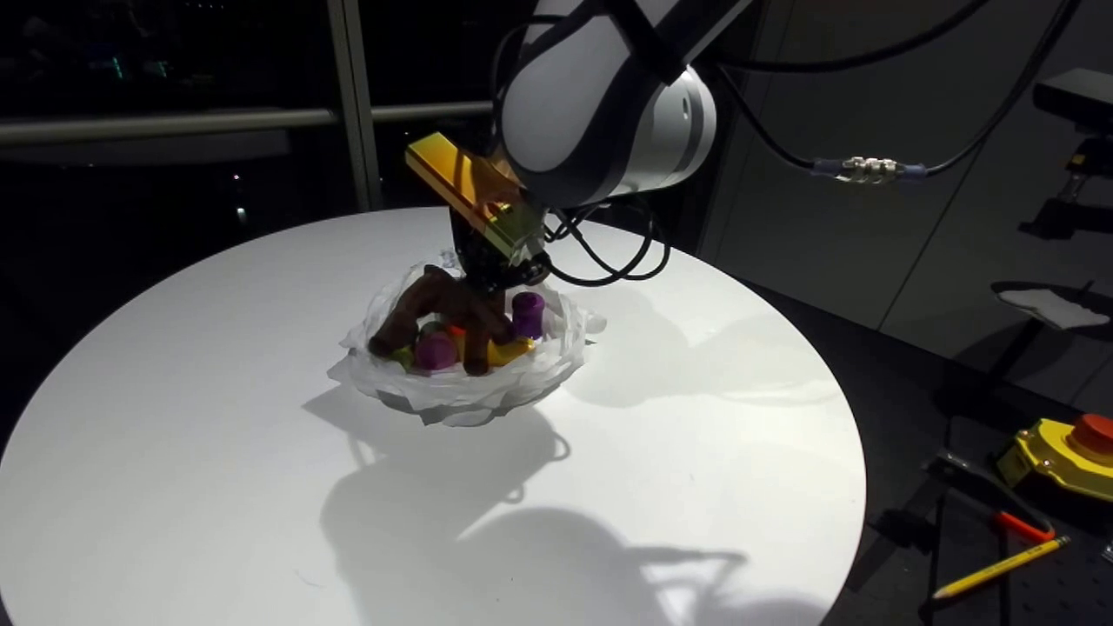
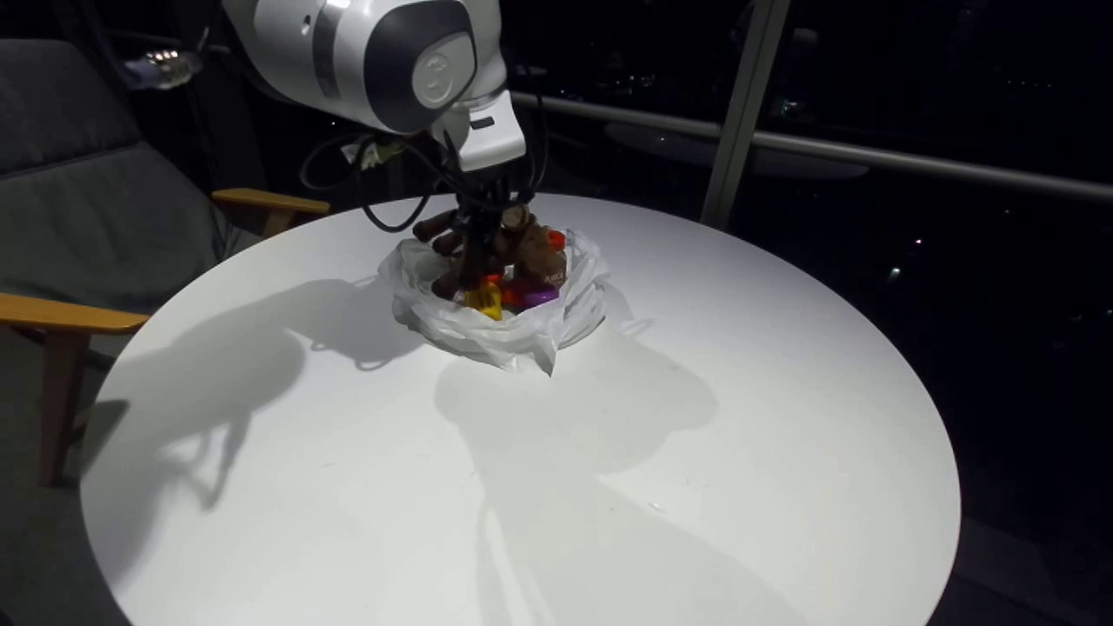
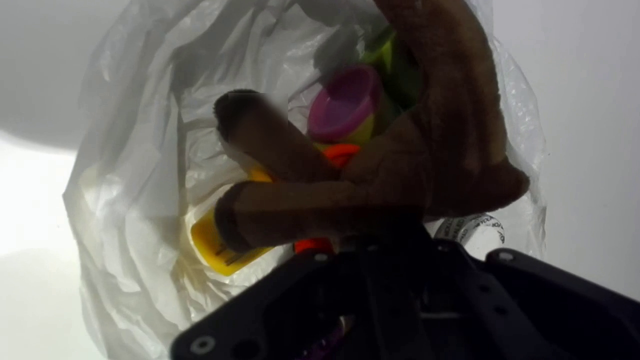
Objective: Put the objects on the table in the plastic
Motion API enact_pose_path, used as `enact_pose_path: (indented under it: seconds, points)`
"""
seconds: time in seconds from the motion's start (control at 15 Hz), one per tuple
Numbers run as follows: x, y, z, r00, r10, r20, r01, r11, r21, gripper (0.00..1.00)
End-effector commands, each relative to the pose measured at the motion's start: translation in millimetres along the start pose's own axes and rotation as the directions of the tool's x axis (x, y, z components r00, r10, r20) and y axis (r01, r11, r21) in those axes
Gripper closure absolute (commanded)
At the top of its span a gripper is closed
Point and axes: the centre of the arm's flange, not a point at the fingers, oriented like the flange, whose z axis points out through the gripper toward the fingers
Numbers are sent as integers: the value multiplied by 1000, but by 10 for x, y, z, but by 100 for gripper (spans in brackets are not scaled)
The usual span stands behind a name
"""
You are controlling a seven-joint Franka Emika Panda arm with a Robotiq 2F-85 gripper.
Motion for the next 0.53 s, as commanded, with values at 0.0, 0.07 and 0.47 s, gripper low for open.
enact_pose_path:
  seconds: [0.0, 0.07, 0.47]
  points:
    - [-38, -90, 136, 1000, 14, 6, -14, 1000, 10, 97]
    - [-41, -85, 177, 1000, 17, 10, -17, 1000, 7, 97]
    - [-69, -102, 202, 999, 11, 37, -11, 1000, -19, 61]
